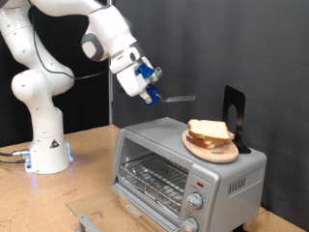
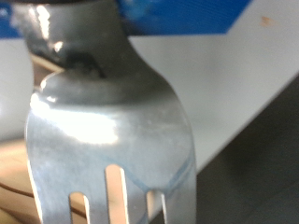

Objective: Make a piece of toast with the oven

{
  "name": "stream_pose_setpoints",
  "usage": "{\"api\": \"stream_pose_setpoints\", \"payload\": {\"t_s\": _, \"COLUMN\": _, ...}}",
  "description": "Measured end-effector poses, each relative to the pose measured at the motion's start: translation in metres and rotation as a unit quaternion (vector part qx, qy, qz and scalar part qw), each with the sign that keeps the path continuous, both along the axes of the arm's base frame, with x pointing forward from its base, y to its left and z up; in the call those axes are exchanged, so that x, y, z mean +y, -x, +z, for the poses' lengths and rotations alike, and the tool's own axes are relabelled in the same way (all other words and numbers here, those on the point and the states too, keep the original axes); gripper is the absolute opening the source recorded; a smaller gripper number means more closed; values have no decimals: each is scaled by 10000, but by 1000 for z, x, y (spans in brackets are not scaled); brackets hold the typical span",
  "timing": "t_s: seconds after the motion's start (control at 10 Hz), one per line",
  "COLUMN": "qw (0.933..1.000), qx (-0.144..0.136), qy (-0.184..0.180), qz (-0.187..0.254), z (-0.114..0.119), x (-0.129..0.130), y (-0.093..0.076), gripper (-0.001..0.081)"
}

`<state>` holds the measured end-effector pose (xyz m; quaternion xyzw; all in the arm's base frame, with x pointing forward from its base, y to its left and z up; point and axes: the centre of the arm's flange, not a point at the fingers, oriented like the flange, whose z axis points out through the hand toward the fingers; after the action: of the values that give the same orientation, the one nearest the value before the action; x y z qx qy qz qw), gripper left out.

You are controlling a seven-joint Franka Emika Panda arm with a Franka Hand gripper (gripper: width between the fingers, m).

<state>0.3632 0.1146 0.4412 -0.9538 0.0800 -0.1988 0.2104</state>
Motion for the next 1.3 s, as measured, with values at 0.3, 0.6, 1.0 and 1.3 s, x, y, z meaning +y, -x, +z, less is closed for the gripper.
{"api": "stream_pose_setpoints", "payload": {"t_s": 0.3, "qw": 9984, "qx": 239, "qy": -25, "qz": -502, "z": -1, "x": -52, "y": 2, "gripper": 478}}
{"api": "stream_pose_setpoints", "payload": {"t_s": 0.6, "qw": 9972, "qx": 493, "qy": 27, "qz": -567, "z": -4, "x": -78, "y": 6, "gripper": 478}}
{"api": "stream_pose_setpoints", "payload": {"t_s": 1.0, "qw": 9939, "qx": 862, "qy": 4, "qz": -693, "z": -13, "x": -88, "y": 6, "gripper": 478}}
{"api": "stream_pose_setpoints", "payload": {"t_s": 1.3, "qw": 9920, "qx": 976, "qy": -99, "qz": -791, "z": -12, "x": -110, "y": 1, "gripper": 478}}
